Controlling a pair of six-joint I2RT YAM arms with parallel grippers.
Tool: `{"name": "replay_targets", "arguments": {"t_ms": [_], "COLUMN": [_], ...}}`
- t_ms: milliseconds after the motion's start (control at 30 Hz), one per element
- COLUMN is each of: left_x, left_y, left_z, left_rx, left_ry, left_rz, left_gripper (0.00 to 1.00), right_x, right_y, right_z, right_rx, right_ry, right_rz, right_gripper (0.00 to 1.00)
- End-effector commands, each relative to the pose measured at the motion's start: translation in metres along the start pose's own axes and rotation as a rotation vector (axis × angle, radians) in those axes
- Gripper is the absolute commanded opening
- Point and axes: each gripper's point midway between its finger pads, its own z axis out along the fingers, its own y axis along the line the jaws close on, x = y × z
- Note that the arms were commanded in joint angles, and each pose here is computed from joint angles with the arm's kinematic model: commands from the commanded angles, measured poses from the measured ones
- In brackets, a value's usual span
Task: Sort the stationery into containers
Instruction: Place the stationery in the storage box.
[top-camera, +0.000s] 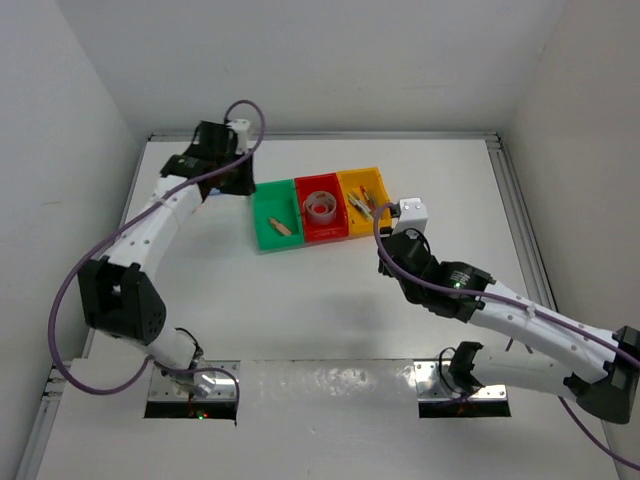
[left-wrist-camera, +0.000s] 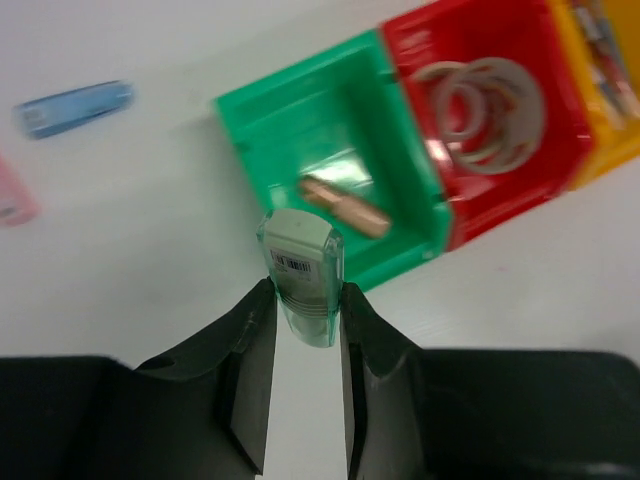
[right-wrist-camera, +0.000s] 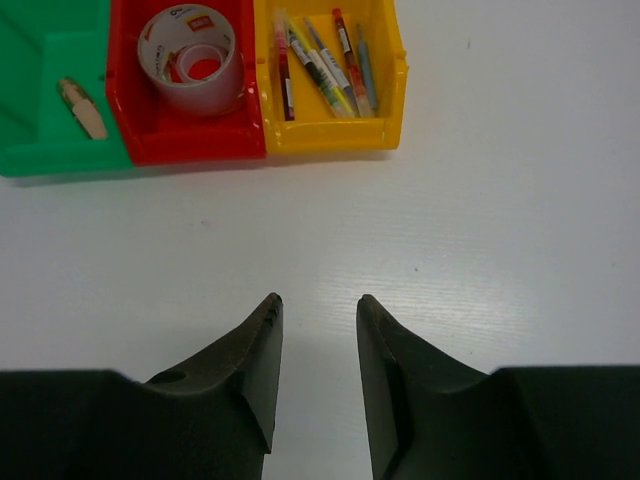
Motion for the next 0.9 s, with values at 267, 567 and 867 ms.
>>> {"name": "replay_targets", "arguments": {"t_ms": [267, 567, 867], "left_x": [0.015, 0.035, 0.033], "left_y": [-0.054, -0.057, -0.057], "left_z": [0.102, 0.137, 0.143], "left_rx": [-0.069, -0.108, -0.101], "left_ry": [0.118, 0.112, 0.118], "left_rz": [-0.327, -0.298, -0.305], "left_gripper": [0.00, 0.00, 0.43], "right_x": [-0.004, -0.010, -0.017], "right_y": [-0.015, -0.016, -0.017], "right_z": [-0.001, -0.003, -0.003], "right_rx": [0.094, 0.100, 0.113], "right_ry": [-0.002, -0.001, 0.006], "right_rz": [0.102, 0.100, 0.059], "right_gripper": [0.35, 0.35, 0.36]}}
